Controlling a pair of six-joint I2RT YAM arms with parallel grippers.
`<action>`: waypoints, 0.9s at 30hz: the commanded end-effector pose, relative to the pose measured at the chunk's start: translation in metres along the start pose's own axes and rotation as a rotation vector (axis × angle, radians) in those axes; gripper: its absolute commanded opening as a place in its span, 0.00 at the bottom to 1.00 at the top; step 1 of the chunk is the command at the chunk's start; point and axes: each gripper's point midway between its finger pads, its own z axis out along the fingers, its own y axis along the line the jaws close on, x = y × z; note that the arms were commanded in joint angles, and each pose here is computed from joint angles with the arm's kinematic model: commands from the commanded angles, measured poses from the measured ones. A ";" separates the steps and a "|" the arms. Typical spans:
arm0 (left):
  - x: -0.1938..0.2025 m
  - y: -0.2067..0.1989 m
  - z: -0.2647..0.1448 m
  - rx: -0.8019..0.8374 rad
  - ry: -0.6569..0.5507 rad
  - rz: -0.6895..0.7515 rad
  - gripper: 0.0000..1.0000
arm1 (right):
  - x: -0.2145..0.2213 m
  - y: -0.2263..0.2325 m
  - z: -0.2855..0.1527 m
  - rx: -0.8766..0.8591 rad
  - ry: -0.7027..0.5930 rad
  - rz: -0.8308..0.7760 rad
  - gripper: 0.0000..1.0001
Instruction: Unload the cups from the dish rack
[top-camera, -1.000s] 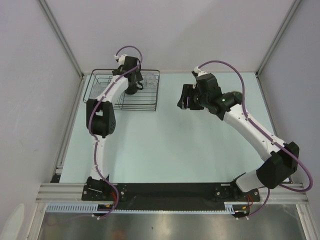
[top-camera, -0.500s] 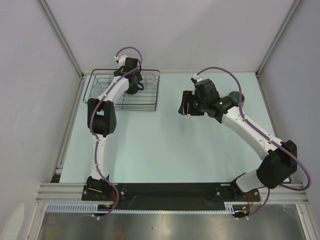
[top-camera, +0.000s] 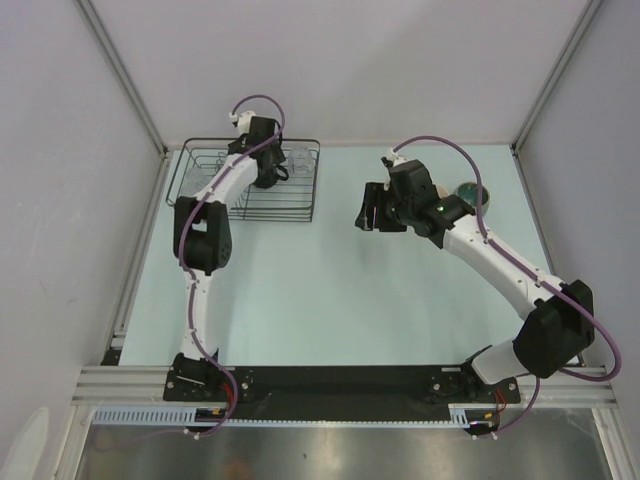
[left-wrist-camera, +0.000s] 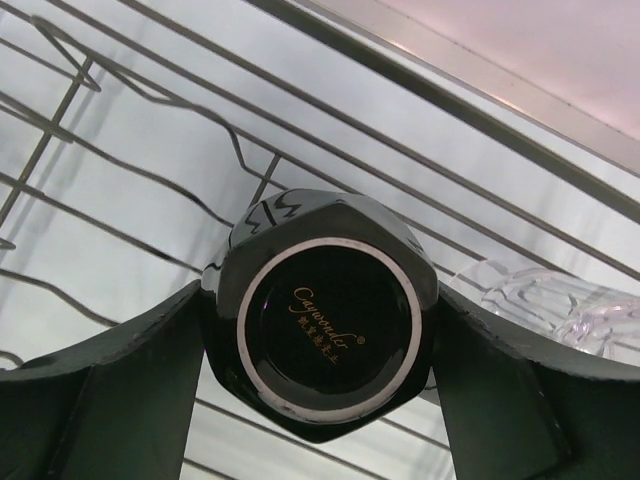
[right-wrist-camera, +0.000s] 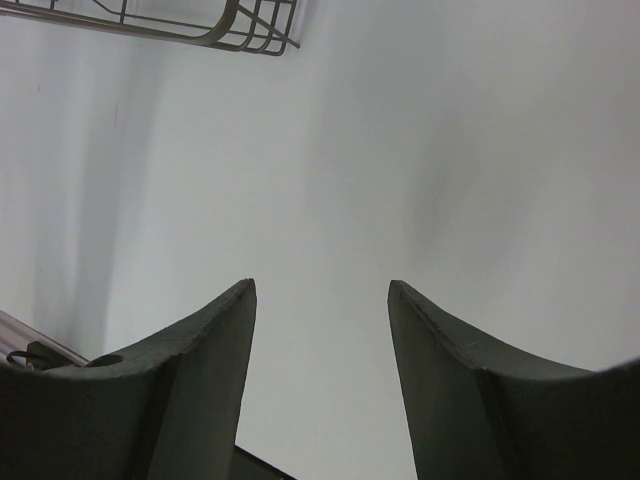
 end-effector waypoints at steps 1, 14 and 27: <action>-0.010 -0.003 -0.023 0.054 0.010 -0.068 0.00 | -0.010 0.012 -0.009 -0.053 -0.060 0.009 0.60; -0.073 -0.009 -0.081 0.099 -0.088 -0.086 0.01 | -0.024 0.018 -0.016 -0.073 -0.112 -0.005 0.60; -0.105 -0.010 -0.122 0.155 -0.134 -0.100 0.00 | -0.031 0.028 -0.024 -0.115 -0.139 0.015 0.60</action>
